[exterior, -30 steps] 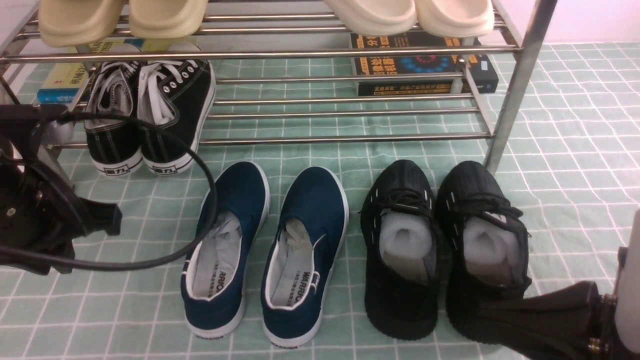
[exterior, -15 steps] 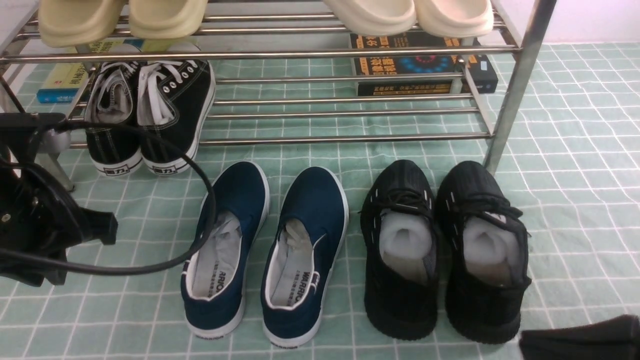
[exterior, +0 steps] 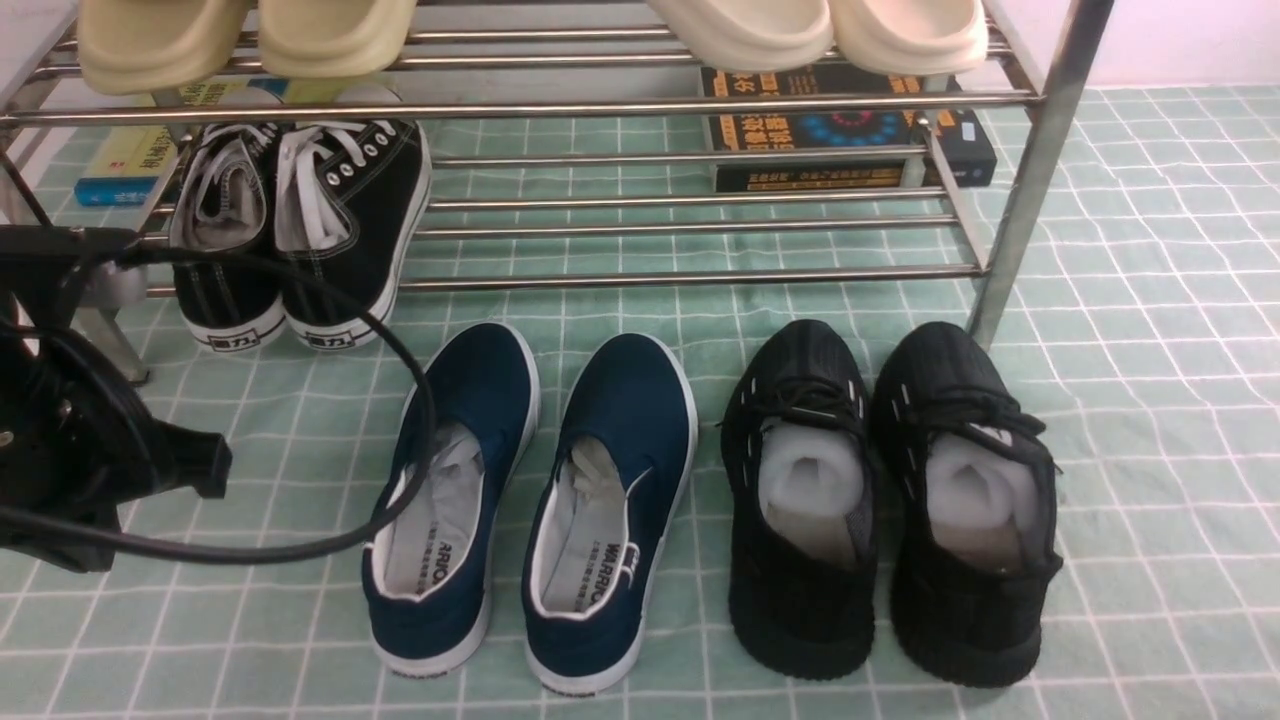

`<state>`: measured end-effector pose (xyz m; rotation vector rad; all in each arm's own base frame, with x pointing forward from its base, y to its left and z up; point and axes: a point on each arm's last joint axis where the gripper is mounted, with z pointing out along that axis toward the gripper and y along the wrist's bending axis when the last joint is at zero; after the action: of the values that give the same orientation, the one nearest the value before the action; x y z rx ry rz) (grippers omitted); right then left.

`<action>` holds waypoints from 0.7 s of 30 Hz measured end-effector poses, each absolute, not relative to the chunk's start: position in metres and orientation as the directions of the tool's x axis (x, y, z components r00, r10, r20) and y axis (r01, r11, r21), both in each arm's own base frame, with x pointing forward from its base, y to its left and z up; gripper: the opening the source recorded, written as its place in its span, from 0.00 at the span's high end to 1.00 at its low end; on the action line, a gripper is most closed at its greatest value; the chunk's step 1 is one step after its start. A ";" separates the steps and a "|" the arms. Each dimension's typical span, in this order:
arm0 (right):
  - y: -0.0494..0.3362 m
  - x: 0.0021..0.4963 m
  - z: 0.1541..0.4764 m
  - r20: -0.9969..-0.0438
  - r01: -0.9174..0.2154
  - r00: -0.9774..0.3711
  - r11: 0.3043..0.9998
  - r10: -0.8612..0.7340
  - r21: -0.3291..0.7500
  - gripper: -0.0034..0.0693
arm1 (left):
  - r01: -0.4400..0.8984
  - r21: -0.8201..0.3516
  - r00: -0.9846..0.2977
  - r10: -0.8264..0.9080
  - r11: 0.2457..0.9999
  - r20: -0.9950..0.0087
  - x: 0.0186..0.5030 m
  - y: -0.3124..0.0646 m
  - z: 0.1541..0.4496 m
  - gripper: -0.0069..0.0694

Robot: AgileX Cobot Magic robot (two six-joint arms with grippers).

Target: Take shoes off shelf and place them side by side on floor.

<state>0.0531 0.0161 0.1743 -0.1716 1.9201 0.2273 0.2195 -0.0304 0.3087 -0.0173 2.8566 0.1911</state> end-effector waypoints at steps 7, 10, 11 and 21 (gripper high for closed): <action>0.009 0.051 0.174 -0.954 -0.126 -0.300 0.992 -0.008 0.031 0.92 | -0.006 0.122 -0.929 0.040 0.992 -0.368 0.200 -0.026 0.331 0.91; 0.006 0.052 0.174 -0.954 -0.079 -0.300 0.996 0.005 0.030 0.91 | -0.017 0.120 -0.894 0.039 0.993 -0.447 0.179 -0.020 0.349 0.91; 0.006 0.052 0.174 -0.954 -0.069 -0.300 0.997 0.008 0.030 0.91 | -0.024 0.116 -0.876 0.035 0.993 -0.481 0.168 -0.017 0.356 0.91; 0.005 0.052 0.174 -0.954 -0.060 -0.300 0.998 0.011 0.030 0.89 | -0.021 -0.020 -0.642 -0.029 1.000 -0.766 0.070 0.000 0.390 0.91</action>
<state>0.0519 0.0053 0.1744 -0.0353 1.8748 0.0698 0.0698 0.0003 0.3903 -0.0341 2.2679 -0.0113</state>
